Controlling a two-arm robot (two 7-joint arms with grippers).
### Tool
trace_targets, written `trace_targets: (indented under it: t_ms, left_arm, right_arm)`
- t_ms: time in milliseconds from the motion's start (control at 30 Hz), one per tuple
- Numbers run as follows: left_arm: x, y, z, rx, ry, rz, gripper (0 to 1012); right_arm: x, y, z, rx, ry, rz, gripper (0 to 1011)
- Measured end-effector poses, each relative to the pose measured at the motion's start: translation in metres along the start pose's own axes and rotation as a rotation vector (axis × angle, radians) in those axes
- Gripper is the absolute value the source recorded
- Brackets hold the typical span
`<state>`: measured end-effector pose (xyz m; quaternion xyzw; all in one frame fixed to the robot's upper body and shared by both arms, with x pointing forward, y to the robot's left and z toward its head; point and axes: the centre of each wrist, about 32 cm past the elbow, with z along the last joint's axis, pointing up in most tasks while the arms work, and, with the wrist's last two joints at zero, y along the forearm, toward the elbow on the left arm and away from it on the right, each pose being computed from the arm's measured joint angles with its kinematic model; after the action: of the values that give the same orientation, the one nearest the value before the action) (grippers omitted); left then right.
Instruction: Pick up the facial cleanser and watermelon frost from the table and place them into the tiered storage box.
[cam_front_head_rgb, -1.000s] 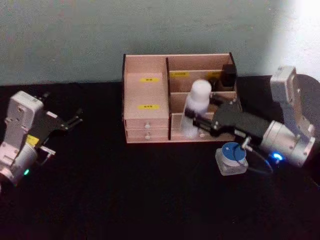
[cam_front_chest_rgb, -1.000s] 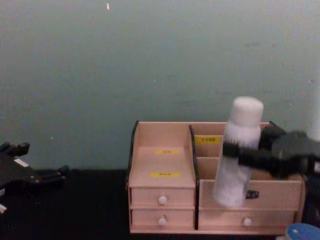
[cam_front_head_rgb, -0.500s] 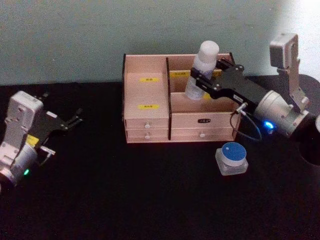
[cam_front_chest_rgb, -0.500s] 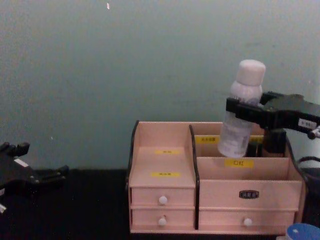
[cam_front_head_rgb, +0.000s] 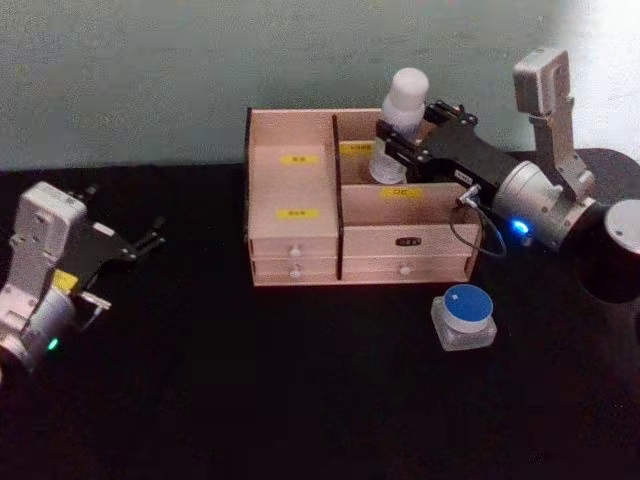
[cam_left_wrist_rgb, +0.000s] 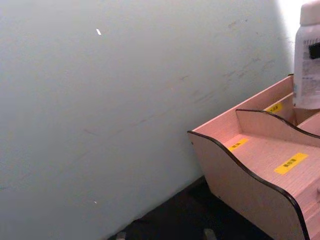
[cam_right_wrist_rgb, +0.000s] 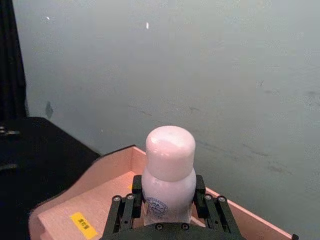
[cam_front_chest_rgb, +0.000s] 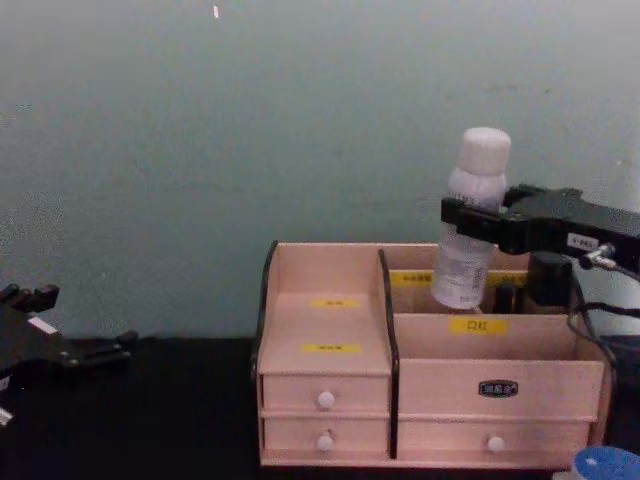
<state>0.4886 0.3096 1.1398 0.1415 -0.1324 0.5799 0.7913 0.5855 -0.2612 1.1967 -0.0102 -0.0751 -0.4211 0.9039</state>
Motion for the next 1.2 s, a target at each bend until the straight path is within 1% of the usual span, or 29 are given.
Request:
trace_targets:
  t_ms: [300, 500, 1200]
  left_arm:
    - [0.0, 0.0, 0.0, 0.0, 0.0, 0.0, 1001]
    - [0.0, 0.0, 0.0, 0.0, 0.0, 0.0, 1001]
    - [0.0, 0.0, 0.0, 0.0, 0.0, 0.0, 1001]
  right_arm:
    - [0.007, 0.015, -0.007, -0.026, -0.002, -0.005, 593]
    - [0.01, 0.019, -0.01, -0.041, 0.006, -0.001, 593]
    - [0.011, 0.024, -0.022, -0.134, 0.042, 0.005, 593]
